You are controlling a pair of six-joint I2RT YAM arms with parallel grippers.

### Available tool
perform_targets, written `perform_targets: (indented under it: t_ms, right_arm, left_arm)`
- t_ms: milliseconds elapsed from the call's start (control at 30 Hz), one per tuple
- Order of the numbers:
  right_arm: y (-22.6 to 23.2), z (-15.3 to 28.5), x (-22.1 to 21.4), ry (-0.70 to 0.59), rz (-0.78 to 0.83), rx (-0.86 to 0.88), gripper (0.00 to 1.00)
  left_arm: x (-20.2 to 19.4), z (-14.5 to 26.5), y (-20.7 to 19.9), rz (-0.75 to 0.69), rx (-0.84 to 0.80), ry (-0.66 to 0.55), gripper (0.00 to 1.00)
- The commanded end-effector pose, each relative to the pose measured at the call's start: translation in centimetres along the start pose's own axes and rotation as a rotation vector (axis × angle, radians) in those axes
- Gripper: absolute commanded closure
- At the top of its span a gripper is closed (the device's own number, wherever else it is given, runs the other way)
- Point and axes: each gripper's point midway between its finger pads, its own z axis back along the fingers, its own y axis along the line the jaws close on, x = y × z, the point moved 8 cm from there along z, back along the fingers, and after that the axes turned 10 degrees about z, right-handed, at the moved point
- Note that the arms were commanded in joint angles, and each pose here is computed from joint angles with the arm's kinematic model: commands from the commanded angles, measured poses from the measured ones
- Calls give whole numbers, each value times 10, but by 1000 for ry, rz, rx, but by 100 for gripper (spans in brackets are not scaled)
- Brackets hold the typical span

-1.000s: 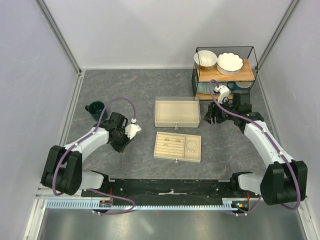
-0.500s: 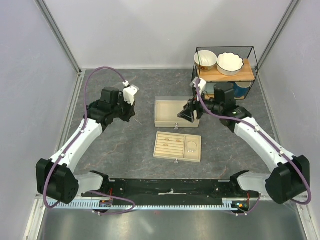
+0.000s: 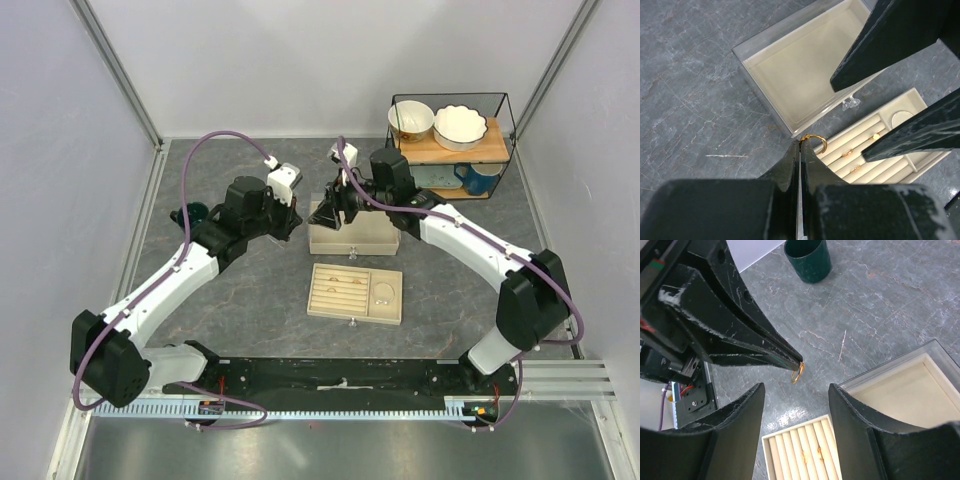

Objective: Organize the mixed jewelry

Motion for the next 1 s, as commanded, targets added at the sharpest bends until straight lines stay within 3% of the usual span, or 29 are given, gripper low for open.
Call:
perform_targets:
  t_ms: [0, 967]
  right_arm:
    - [0, -11, 23, -54, 30, -15, 39]
    - [1, -32, 13, -18, -3, -10, 62]
  left_arm:
    - [31, 7, -10, 35, 4, -138, 98]
    - [31, 8, -13, 37, 4, -148, 98]
